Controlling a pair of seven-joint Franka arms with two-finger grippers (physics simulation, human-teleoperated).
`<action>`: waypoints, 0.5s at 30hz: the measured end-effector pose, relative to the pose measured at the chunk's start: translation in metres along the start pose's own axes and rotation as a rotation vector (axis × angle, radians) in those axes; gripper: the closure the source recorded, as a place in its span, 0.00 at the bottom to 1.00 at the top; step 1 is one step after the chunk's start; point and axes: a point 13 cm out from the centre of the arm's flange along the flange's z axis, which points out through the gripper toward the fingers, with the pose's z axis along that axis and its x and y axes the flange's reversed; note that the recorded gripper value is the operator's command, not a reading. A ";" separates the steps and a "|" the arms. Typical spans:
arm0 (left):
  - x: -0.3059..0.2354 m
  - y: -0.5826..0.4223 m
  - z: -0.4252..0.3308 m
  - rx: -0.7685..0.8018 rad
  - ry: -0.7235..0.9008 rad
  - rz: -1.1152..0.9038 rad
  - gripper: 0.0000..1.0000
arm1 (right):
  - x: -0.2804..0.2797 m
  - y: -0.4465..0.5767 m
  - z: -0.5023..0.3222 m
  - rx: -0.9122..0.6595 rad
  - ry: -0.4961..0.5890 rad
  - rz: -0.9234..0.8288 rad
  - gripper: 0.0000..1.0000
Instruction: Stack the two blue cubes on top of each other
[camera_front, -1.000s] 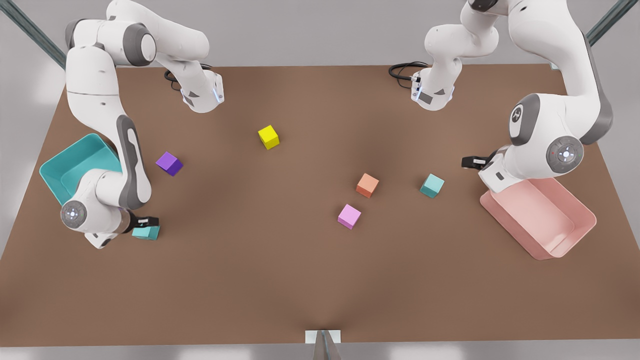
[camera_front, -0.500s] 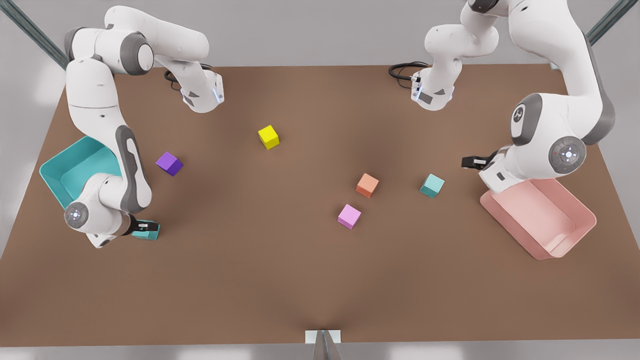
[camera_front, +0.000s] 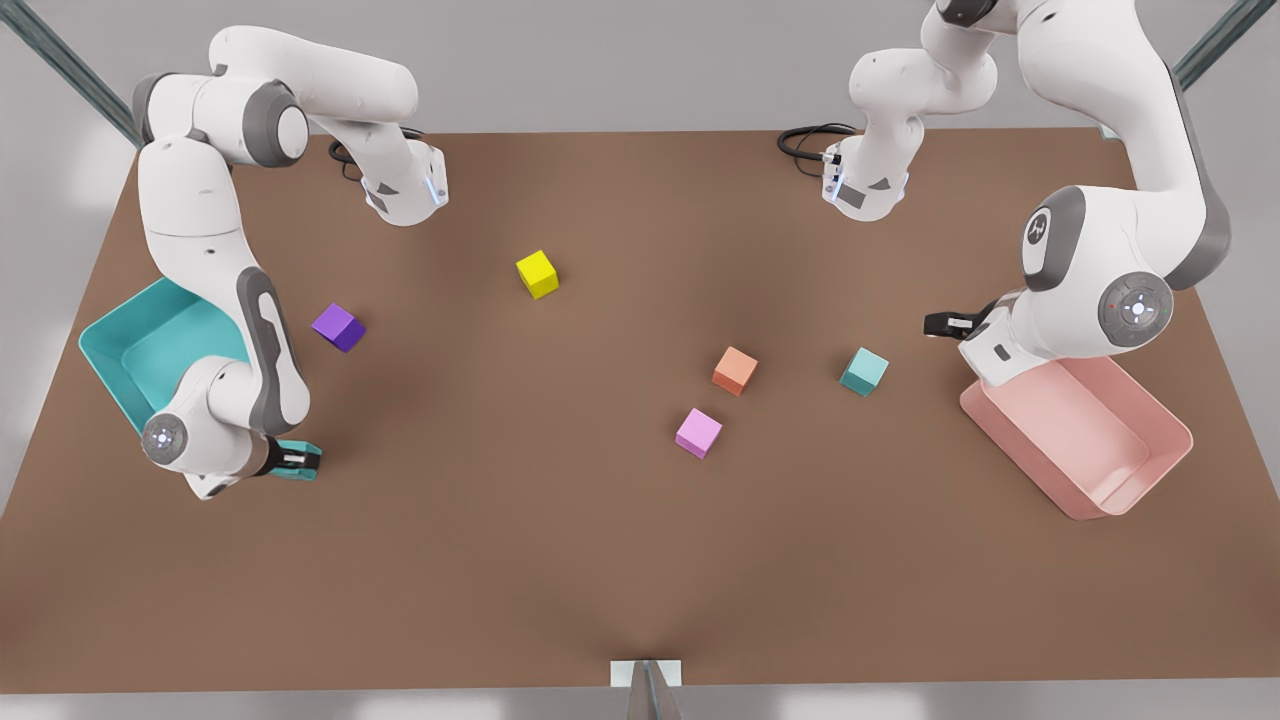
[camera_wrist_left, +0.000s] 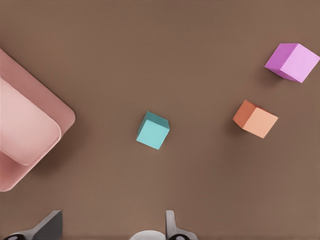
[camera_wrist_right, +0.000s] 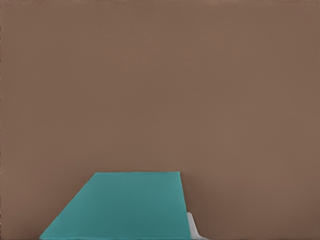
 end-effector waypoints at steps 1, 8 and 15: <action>0.000 0.000 0.000 0.000 0.000 0.000 0.00 | -0.002 0.002 -0.004 -0.003 -0.007 -0.002 0.46; -0.001 -0.009 0.000 -0.004 -0.001 0.016 0.00 | 0.015 0.224 -0.124 -0.045 -0.085 -0.279 0.46; -0.036 -0.039 0.057 -0.005 0.074 0.068 0.00 | 0.116 0.533 -0.079 -0.010 -0.052 -0.481 0.46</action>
